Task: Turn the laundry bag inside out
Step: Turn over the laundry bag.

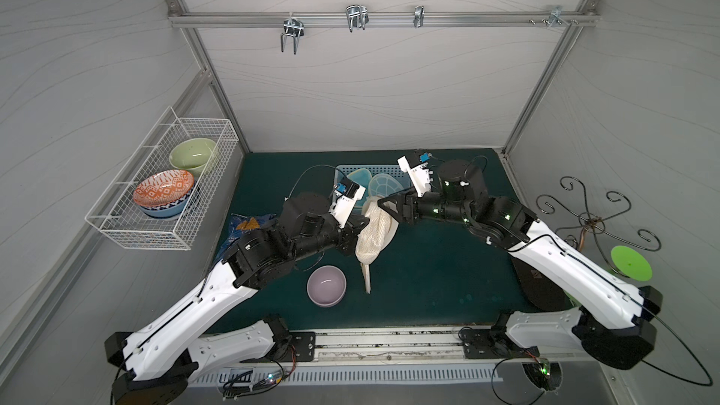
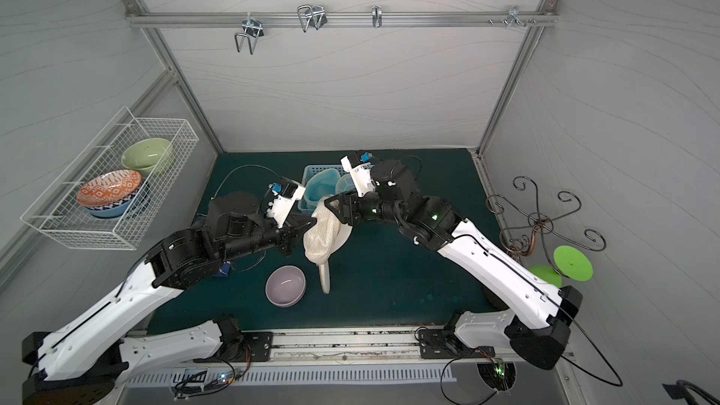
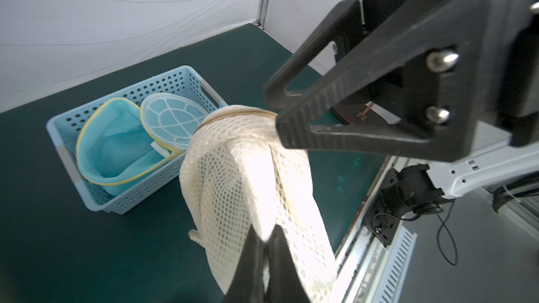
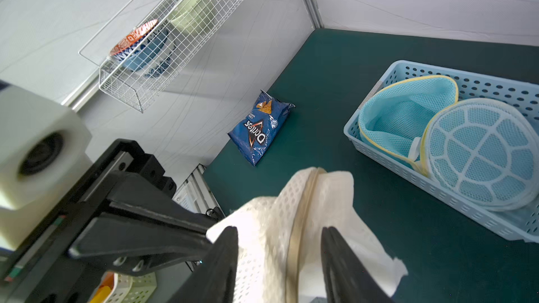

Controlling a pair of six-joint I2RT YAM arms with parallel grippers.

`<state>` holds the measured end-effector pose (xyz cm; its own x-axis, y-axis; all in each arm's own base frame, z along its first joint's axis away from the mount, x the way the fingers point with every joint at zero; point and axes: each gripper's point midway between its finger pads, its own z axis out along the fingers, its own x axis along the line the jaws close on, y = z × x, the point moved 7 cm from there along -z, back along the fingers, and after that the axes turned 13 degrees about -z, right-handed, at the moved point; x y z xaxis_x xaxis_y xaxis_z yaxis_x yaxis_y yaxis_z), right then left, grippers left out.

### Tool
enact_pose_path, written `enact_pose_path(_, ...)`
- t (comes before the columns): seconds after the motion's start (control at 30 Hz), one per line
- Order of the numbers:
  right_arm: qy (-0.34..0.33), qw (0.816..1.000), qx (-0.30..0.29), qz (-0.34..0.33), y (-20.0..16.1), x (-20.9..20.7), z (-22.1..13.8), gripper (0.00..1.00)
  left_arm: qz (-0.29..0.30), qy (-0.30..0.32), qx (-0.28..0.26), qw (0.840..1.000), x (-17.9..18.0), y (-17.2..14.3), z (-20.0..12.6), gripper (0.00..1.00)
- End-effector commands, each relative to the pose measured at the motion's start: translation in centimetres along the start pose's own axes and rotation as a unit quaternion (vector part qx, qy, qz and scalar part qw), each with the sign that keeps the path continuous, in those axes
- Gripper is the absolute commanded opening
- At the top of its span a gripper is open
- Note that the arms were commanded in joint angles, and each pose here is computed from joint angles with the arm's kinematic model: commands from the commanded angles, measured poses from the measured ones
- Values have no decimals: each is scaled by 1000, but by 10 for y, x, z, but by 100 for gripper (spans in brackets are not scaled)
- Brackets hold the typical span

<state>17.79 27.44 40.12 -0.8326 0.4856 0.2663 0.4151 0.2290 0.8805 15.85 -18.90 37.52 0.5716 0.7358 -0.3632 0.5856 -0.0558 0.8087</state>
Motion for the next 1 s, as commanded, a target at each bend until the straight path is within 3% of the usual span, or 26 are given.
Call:
enact_pose_path(0.0,-30,999,15,3,-5,-2,-3,53,28,4,-76,997,-13,28,-14,0)
enact_pose_path(0.2,-39,999,30,3,-12,1,14,45,42,3,-81,996,-20,28,-13,0)
enact_pose_path(0.33,-63,998,6,21,-11,-5,10,6,40,22,-86,995,-17,28,-10,0)
enact_pose_path(0.37,-71,997,-3,24,-10,-7,8,0,40,31,-89,995,-15,28,-10,0)
enact_pose_path(0.47,-123,990,-45,54,-15,-22,-2,0,32,39,-109,993,-12,28,-13,0)
enact_pose_path(0.7,-165,951,-116,234,-76,-76,-13,0,1,16,-204,979,-10,39,-43,0)
enact_pose_path(0.97,-142,947,-57,281,-130,-80,-13,0,15,19,-223,975,-15,56,-57,0)
